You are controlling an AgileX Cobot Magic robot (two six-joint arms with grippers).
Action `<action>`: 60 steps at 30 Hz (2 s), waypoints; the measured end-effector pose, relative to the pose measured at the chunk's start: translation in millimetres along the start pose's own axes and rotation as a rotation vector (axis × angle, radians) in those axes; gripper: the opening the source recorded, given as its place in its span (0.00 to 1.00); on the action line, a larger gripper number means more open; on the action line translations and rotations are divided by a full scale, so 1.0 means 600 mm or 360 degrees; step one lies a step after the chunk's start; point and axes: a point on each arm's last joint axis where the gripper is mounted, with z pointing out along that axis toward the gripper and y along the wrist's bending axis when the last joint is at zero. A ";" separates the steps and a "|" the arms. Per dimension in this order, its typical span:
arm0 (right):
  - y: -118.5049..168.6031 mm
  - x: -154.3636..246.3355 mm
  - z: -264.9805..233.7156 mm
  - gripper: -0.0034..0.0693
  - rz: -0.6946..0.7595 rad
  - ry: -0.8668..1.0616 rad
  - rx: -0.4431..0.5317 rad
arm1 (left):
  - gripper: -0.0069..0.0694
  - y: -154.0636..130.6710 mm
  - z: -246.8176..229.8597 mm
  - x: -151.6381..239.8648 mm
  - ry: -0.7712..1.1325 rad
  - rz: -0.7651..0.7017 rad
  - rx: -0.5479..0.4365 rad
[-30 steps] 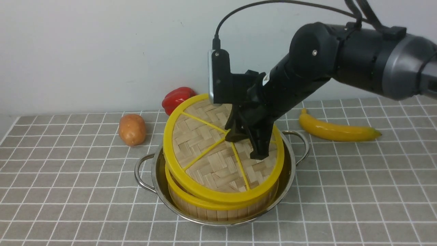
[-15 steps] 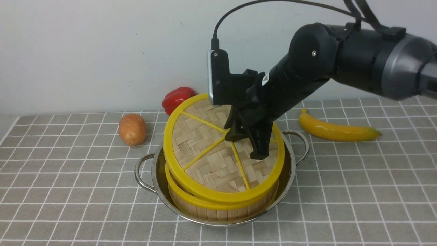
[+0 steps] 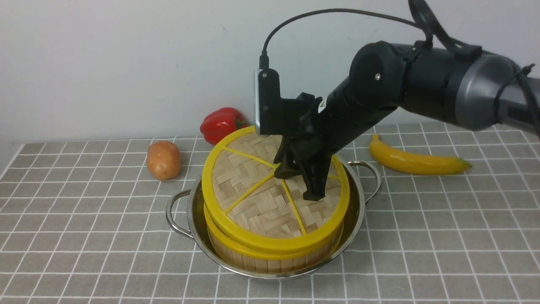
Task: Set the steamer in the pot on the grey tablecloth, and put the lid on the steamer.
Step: 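Place the bamboo steamer lid onto the steamer basket in the pot with the right gripper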
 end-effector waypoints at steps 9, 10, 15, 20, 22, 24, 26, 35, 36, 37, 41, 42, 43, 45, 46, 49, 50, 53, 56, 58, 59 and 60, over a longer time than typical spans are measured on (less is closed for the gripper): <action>0.001 0.008 0.026 0.25 -0.0026 0.0009 -0.0033 | 0.41 0.000 0.000 0.000 0.0000 0.0000 0.0000; 0.002 0.009 0.030 0.25 -0.0029 0.0008 -0.0036 | 0.41 0.000 0.000 0.000 0.0000 0.0000 0.0000; 0.002 0.010 0.035 0.25 -0.0035 0.0006 -0.0038 | 0.41 0.000 0.000 0.000 0.0000 0.0000 0.0000; 0.002 0.010 0.035 0.25 -0.0051 0.0004 -0.0032 | 0.41 0.000 0.000 0.000 0.0000 0.0000 0.0000; 0.001 0.010 0.035 0.25 -0.0069 0.0004 -0.0031 | 0.41 0.000 0.000 0.000 0.0000 0.0000 0.0000; 0.001 0.010 0.035 0.25 -0.0072 0.0004 -0.0031 | 0.41 0.000 0.000 0.000 0.0000 0.0000 0.0000; 0.001 0.010 0.035 0.25 -0.0077 0.0005 -0.0030 | 0.41 0.000 0.000 0.000 0.0000 0.0000 0.0000; -0.005 -0.004 0.015 0.25 -0.0092 0.0016 -0.0069 | 0.41 0.000 0.000 0.000 0.0000 0.0000 0.0000; -0.006 -0.006 0.012 0.25 -0.0093 0.0016 -0.0070 | 0.41 0.000 0.000 0.000 0.0000 0.0000 0.0000; -0.008 -0.009 0.010 0.25 -0.0095 0.0014 -0.0068 | 0.41 0.000 0.000 0.000 0.0000 0.0000 0.0000; -0.010 -0.013 0.006 0.25 -0.0092 0.0008 -0.0064 | 0.41 0.000 0.000 0.000 0.0000 0.0001 0.0000; -0.010 -0.013 0.006 0.25 -0.0092 0.0008 -0.0064 | 0.41 0.000 0.000 0.000 0.0000 0.0001 0.0000; -0.010 -0.013 0.006 0.25 -0.0092 0.0008 -0.0064 | 0.41 0.000 0.000 0.000 0.0000 0.0002 0.0000; -0.010 -0.012 0.007 0.25 -0.0091 0.0010 -0.0066 | 0.41 0.000 0.000 0.000 0.0000 0.0004 0.0000; -0.010 -0.012 0.008 0.25 -0.0090 0.0011 -0.0068 | 0.41 0.000 0.000 0.000 0.0000 0.0006 0.0000; -0.009 -0.010 0.013 0.25 -0.0088 0.0017 -0.0076 | 0.41 0.000 0.000 0.000 0.0000 0.0007 0.0000; -0.009 -0.009 0.016 0.25 -0.0086 0.0021 -0.0080 | 0.41 0.000 0.000 0.000 0.0000 0.0007 0.0000; -0.010 -0.006 0.024 0.25 -0.0082 0.0025 -0.0079 | 0.41 0.000 0.000 0.000 0.0000 0.0009 0.0000; -0.010 -0.005 0.027 0.25 -0.0080 0.0025 -0.0075 | 0.41 0.000 0.000 0.000 0.0000 0.0009 0.0000; -0.010 -0.005 0.027 0.25 -0.0080 0.0025 -0.0075 | 0.41 0.000 0.000 0.000 0.0000 0.0009 0.0000; -0.010 -0.005 0.027 0.25 -0.0090 0.0024 -0.0073 | 0.41 0.000 0.000 0.000 0.0000 0.0009 0.0000; -0.010 -0.005 0.027 0.25 -0.0090 0.0024 -0.0073 | 0.41 0.000 0.000 0.000 0.0000 0.0009 0.0000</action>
